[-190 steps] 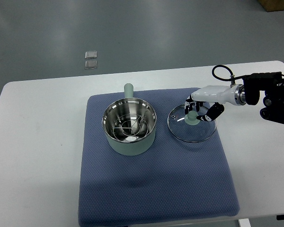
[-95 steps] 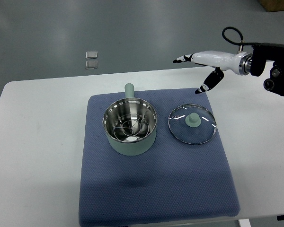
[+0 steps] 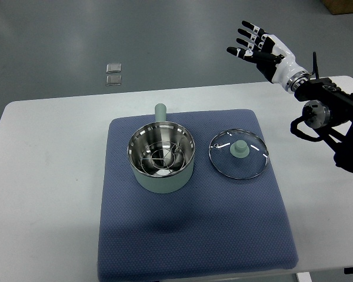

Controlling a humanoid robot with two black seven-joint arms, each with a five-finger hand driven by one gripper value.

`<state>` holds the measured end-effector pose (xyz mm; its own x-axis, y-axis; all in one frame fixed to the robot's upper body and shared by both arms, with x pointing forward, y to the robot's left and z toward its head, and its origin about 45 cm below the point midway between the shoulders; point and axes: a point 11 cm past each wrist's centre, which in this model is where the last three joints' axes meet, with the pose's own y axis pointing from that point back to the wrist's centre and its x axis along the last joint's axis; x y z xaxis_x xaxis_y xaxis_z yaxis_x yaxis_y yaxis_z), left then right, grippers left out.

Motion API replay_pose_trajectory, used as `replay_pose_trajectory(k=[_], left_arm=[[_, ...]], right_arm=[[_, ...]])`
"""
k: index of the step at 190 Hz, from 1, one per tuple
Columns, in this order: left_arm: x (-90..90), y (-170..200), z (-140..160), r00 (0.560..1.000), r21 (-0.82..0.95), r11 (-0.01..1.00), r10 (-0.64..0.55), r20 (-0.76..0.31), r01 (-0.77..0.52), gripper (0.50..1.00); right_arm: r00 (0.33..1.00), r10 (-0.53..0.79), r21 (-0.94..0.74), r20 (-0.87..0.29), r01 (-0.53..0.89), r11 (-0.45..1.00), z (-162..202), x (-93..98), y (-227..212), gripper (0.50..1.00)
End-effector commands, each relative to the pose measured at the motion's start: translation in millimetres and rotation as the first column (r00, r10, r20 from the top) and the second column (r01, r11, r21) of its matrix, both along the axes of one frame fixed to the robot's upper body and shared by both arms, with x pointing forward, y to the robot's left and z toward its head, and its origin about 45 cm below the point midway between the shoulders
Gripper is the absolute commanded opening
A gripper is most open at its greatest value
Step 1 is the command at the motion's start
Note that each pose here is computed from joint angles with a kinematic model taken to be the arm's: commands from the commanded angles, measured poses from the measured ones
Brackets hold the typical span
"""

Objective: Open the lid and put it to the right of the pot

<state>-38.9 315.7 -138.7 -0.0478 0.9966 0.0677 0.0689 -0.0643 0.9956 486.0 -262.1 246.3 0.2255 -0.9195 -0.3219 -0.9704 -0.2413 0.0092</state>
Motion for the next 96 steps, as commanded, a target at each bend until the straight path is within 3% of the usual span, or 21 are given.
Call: replay_pose_trajectory(k=[1, 31, 96], left_arm=[[-0.1, 0, 0, 1.0, -0.001, 1.0, 0.0, 0.0, 0.0, 1.0], [-0.2, -2, 0, 1.0, -0.006, 1.0, -0.003, 0.0, 0.003, 1.0], [-0.2, -2, 0, 1.0, -0.006, 1.0, -0.002, 0.0, 0.002, 1.0]], right_arm=[[0.996, -0.075, 0.212, -0.054, 0.085, 0.974, -22, -3.7, -12, 0.932], [0.994, -0.076, 0.404, -0.075, 0.1, 0.909, -38, -13.7, -10, 0.932], [0.991, -0.094, 0.402, -0.1, 0.126, 0.907, -48, -15.9, -13, 0.932]])
